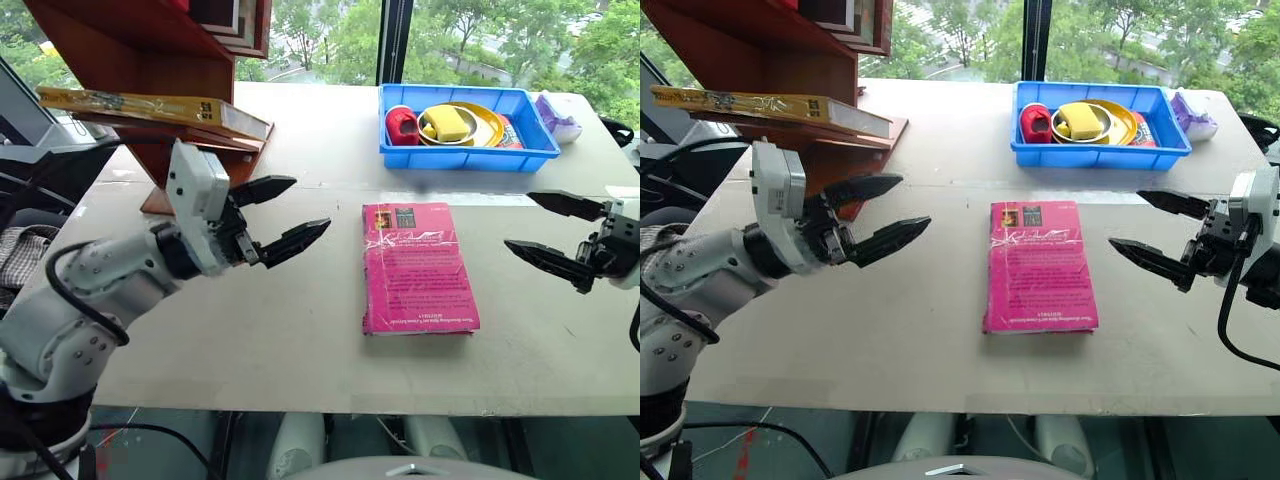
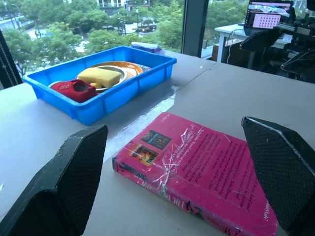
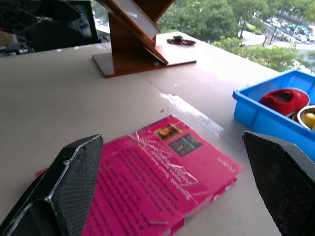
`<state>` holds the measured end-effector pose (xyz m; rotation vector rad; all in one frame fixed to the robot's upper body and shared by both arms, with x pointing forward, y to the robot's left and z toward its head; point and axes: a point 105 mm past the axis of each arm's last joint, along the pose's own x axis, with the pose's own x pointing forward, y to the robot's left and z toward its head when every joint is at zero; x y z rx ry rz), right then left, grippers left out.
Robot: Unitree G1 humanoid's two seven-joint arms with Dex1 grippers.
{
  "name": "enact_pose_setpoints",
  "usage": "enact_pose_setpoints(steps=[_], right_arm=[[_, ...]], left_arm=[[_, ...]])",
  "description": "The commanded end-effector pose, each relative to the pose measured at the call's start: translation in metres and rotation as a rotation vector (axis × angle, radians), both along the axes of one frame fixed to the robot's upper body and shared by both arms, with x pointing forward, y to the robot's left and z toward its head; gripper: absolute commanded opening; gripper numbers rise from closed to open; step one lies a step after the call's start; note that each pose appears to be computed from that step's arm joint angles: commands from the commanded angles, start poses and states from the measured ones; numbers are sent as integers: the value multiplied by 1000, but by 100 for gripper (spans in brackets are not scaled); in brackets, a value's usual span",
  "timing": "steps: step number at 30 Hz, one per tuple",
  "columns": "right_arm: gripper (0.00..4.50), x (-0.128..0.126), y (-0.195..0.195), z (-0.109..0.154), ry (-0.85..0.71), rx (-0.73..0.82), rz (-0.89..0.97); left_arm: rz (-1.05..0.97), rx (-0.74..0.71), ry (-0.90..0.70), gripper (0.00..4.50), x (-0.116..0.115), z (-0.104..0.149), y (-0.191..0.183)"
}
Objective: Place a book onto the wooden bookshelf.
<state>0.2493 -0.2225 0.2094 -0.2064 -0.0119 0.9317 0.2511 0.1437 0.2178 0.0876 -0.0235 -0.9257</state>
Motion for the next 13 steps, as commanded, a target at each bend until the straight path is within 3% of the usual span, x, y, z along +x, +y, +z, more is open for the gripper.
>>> enact_pose_setpoints(steps=[1, 7, 13], right_arm=[[450, -14, -22, -10, 16, -83, -57], [450, -40, -64, -39, 145, -156, -191], [450, -48, -81, -49, 176, -160, -247]], left_arm=[[55, 39, 36, 448, -6, -18, 14], [146, 121, 173, 448, -19, -64, 59], [129, 158, 179, 448, -21, -77, 64]])
